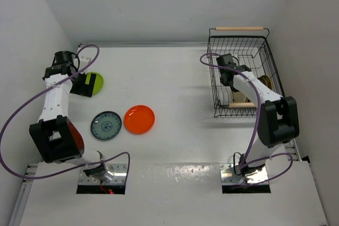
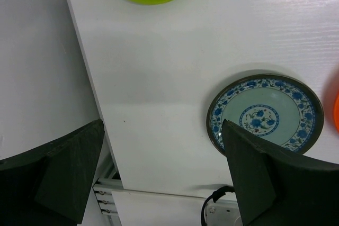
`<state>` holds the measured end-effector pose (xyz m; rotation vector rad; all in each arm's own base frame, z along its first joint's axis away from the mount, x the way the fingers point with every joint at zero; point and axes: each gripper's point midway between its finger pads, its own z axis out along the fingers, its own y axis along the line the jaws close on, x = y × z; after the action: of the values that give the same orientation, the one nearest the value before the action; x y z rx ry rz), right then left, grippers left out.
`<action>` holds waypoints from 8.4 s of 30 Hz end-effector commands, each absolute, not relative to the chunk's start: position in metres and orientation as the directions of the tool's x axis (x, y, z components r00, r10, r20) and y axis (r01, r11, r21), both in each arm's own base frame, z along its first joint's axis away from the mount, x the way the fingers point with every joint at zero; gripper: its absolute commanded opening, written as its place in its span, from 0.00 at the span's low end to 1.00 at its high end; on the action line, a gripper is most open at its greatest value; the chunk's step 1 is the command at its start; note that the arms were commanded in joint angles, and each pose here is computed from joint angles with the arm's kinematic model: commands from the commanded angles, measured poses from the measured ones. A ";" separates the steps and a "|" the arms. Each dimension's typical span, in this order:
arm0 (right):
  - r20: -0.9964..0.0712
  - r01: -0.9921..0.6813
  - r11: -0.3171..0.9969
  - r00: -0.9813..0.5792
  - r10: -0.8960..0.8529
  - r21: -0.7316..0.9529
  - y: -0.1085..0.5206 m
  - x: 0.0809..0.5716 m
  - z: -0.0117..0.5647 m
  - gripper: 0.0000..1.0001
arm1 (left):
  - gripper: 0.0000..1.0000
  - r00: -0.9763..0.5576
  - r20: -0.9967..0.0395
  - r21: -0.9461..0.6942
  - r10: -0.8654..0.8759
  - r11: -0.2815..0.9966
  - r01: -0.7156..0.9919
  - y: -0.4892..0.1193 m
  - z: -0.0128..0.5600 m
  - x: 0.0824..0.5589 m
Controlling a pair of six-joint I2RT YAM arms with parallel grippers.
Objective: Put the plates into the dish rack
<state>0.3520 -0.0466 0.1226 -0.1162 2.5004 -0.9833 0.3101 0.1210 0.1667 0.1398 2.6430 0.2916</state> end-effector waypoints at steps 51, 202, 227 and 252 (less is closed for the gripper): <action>-0.755 -0.271 0.883 -0.459 -0.468 -0.383 0.159 0.339 0.274 1.00 | 0.30 -0.785 -0.081 -0.159 0.615 0.769 0.619 0.060 -0.015 0.261; -0.612 0.101 0.902 -0.766 -0.199 -0.420 0.004 0.406 0.180 0.00 | 1.00 -0.843 -0.495 0.070 -0.210 0.958 -0.279 0.242 0.120 0.398; -0.541 0.167 0.904 -0.837 -0.080 -0.393 0.002 0.381 0.123 0.00 | 0.99 -0.881 -0.423 0.036 -0.212 0.967 -0.250 0.255 0.052 0.401; -0.502 0.136 0.944 -0.864 -0.036 -0.301 0.015 0.369 0.102 0.00 | 0.97 -0.888 -0.416 0.032 -0.196 0.973 -0.230 0.250 0.052 0.396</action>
<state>0.3728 0.0129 0.1143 0.0284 2.5511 -0.4888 0.3941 0.2491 0.0385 -0.3275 2.7305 0.0912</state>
